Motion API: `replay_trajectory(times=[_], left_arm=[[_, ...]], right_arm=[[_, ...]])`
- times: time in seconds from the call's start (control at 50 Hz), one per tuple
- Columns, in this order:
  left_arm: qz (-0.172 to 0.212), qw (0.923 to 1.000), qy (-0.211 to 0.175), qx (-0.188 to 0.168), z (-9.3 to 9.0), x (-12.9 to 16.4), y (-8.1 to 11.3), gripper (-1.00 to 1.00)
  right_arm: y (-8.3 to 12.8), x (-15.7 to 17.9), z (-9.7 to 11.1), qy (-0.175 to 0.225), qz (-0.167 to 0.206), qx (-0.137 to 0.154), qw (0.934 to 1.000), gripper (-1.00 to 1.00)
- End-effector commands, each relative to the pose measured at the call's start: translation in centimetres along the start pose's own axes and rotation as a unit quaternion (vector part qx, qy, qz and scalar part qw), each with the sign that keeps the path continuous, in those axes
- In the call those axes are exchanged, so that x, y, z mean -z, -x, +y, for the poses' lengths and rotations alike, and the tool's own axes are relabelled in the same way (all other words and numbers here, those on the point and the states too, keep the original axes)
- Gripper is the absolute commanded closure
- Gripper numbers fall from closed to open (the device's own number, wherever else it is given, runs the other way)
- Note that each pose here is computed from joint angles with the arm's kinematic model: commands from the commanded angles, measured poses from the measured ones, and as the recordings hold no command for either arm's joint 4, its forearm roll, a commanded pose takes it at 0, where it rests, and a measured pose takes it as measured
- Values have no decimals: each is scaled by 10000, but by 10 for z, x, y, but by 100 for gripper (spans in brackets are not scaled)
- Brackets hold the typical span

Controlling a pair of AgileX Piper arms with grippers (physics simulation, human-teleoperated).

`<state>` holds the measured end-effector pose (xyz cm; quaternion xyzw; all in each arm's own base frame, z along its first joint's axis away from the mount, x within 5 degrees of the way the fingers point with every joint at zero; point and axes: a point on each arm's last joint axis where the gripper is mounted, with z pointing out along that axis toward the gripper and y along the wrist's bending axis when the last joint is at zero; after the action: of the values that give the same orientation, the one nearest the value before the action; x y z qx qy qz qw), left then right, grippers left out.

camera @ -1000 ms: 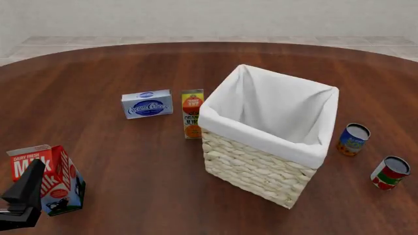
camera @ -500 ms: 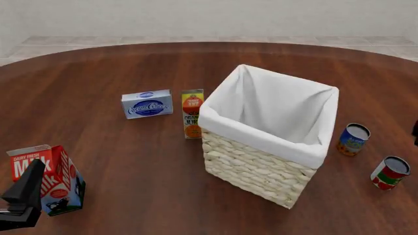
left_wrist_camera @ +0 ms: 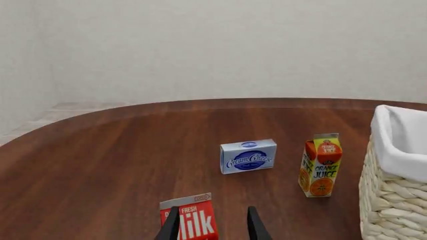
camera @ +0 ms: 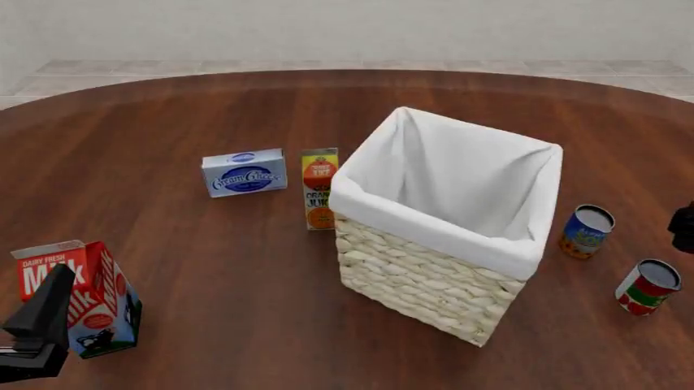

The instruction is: Pick up the alphabet soup and the tomato sauce, and put them in the basket.

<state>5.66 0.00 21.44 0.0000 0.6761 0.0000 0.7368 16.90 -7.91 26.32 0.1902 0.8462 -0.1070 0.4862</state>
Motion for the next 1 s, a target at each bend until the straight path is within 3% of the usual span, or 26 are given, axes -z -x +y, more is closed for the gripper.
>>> replay_trajectory(times=[0.02,0.7,1.0], left_arm=[[0,10000,0,0,0,0,0,-100],[0,10000,0,0,0,0,0,-100],[0,10000,0,0,0,0,0,-100]], right_arm=[[-8,-12,-1,-19,88,-34,10000,-100],[-38,-40,-6,-121,454,-11,9989,-100],[-32,-46,-5,-84,648,94,9978,-100]])
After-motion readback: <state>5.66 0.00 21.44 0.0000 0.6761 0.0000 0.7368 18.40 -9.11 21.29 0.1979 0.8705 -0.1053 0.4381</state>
